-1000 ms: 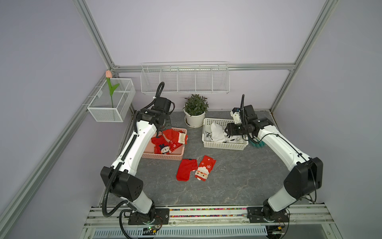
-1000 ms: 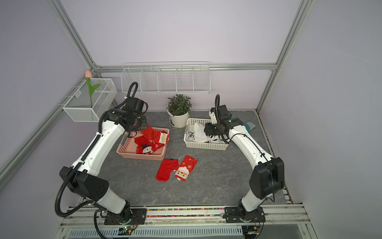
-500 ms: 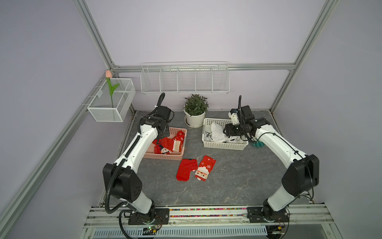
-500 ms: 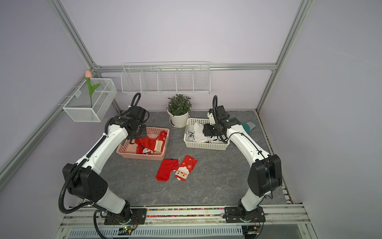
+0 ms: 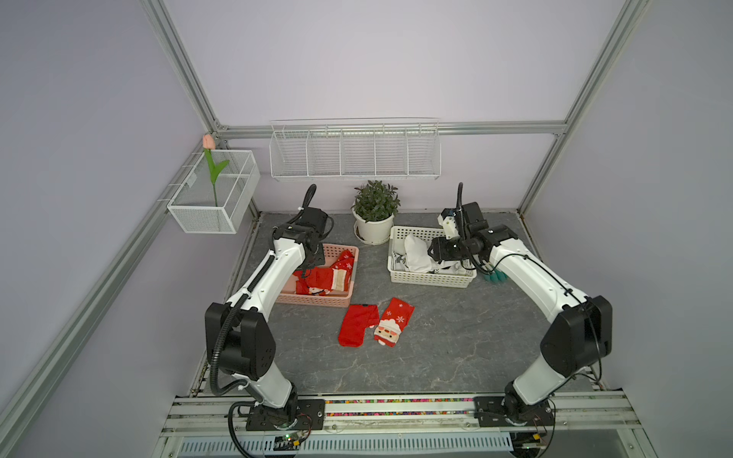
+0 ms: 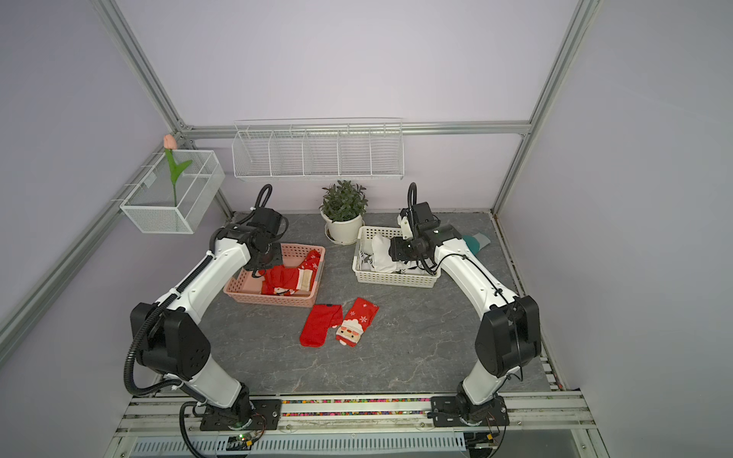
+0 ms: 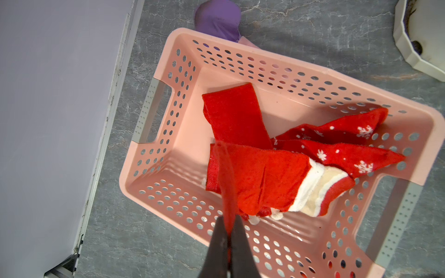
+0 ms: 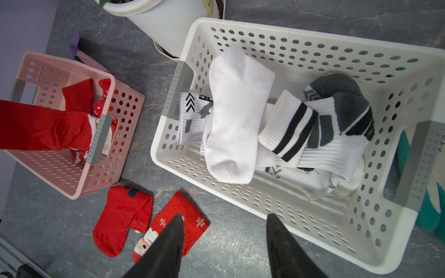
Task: Sort the socks into the basket by color
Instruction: Place the sock in the bin.
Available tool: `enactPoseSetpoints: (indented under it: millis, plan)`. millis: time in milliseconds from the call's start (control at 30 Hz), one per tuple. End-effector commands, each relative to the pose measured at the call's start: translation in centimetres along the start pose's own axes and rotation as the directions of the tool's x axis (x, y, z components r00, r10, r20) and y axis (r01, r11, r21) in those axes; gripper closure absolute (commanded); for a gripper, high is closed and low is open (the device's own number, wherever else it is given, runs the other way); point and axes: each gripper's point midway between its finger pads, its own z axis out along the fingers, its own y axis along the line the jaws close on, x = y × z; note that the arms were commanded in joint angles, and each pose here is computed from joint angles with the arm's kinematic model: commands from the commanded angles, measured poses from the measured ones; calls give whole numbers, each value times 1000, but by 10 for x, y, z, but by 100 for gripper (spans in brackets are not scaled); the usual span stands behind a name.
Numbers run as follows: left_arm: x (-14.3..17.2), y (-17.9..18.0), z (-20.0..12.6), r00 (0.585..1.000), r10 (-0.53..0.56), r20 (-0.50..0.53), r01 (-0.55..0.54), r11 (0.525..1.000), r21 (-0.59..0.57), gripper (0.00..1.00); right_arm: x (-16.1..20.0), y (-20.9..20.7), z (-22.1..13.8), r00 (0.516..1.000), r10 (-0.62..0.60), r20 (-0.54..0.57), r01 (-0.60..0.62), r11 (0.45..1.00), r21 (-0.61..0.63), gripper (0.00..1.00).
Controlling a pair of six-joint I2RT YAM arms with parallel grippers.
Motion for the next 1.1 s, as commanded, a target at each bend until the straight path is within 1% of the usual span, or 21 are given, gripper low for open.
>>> enactPoseSetpoints:
  millis: [0,167,500,633,800,867,900,1000,1067]
  plan:
    - [7,2,13,999,1,-37,-2,1000,-30,100,-1,4,1,1000,-2,3,2,1000,-9,43]
    - [10,1,27,998,-1,-59,-2,999,-37,100,3,1,5,1000,-5,-22,5,1000,5,43]
    - [11,5,41,996,-10,-90,5,998,-58,100,2,1,-1,1000,-10,-10,10,1000,7,43]
    - [10,6,42,996,-13,-92,8,998,-62,88,1,0,-3,1000,-10,-6,10,1000,7,43]
    - [6,9,38,996,-9,-86,2,997,-76,60,1,1,-4,1000,-10,-4,10,1000,6,43]
    - [3,10,33,997,-11,-77,5,997,-77,54,1,1,-4,1000,-10,-5,10,1000,6,43]
    - [1,11,30,997,-15,-70,9,997,-74,51,1,1,-4,1000,-11,-5,11,1000,5,43]
    - [-6,12,20,999,-19,-49,16,998,-68,50,1,1,-4,1000,-11,-4,11,1000,3,43]
    - [-13,14,12,999,-24,-33,22,998,-63,47,0,2,-5,1000,-10,1,10,1000,1,43]
